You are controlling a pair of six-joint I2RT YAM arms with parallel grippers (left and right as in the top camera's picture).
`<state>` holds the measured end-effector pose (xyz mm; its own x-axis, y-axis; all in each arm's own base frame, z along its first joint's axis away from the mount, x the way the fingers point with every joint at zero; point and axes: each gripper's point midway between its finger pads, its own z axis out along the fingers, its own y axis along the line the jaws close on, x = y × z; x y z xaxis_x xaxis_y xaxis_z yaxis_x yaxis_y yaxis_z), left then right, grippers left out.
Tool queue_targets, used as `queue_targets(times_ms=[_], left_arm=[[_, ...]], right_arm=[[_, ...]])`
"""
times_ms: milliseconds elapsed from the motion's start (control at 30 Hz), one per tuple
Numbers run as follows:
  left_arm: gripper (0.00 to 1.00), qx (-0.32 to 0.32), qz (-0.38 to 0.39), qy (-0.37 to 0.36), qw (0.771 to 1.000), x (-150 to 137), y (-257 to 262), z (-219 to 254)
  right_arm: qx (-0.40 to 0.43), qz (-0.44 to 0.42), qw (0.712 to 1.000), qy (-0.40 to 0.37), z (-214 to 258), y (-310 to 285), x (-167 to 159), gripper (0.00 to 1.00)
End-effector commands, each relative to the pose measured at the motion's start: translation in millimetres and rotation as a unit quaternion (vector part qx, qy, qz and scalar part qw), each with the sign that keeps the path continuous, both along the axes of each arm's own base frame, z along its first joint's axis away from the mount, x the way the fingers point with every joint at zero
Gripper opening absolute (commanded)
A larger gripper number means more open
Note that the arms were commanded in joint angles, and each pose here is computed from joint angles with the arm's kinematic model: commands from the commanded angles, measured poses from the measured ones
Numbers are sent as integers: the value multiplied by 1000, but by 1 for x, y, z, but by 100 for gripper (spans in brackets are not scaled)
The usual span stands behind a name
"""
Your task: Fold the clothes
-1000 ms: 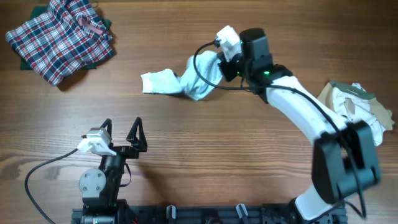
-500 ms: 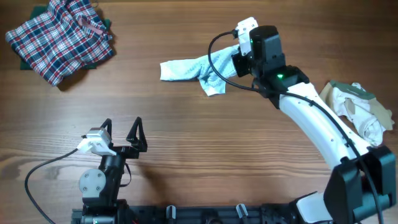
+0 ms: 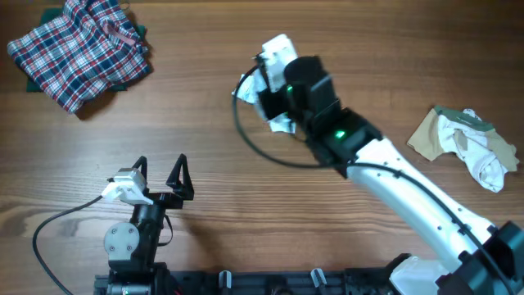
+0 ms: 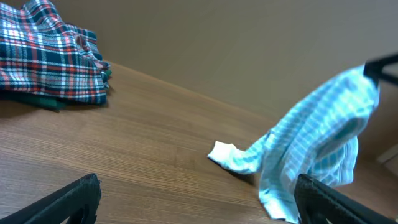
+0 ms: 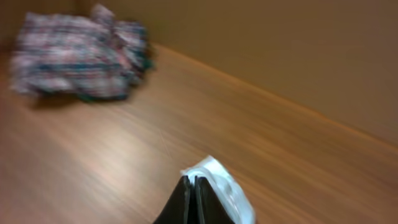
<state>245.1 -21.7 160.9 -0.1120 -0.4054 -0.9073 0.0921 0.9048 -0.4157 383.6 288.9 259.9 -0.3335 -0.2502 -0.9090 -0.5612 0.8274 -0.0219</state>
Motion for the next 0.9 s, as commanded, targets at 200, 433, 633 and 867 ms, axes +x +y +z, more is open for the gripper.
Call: queue_targets(times_ms=[200, 433, 633, 867], left_arm=[[100, 8, 2, 1, 1000, 0, 1, -3], [100, 8, 2, 1, 1000, 0, 1, -3], [100, 8, 2, 1, 1000, 0, 1, -3], [100, 8, 2, 1, 1000, 0, 1, -3]], right_arm=[[91, 71, 993, -9, 39, 48, -31, 4], [88, 71, 994, -8, 38, 47, -30, 4], [88, 71, 994, -11, 39, 48, -30, 4], [83, 71, 994, -5, 36, 47, -31, 4]])
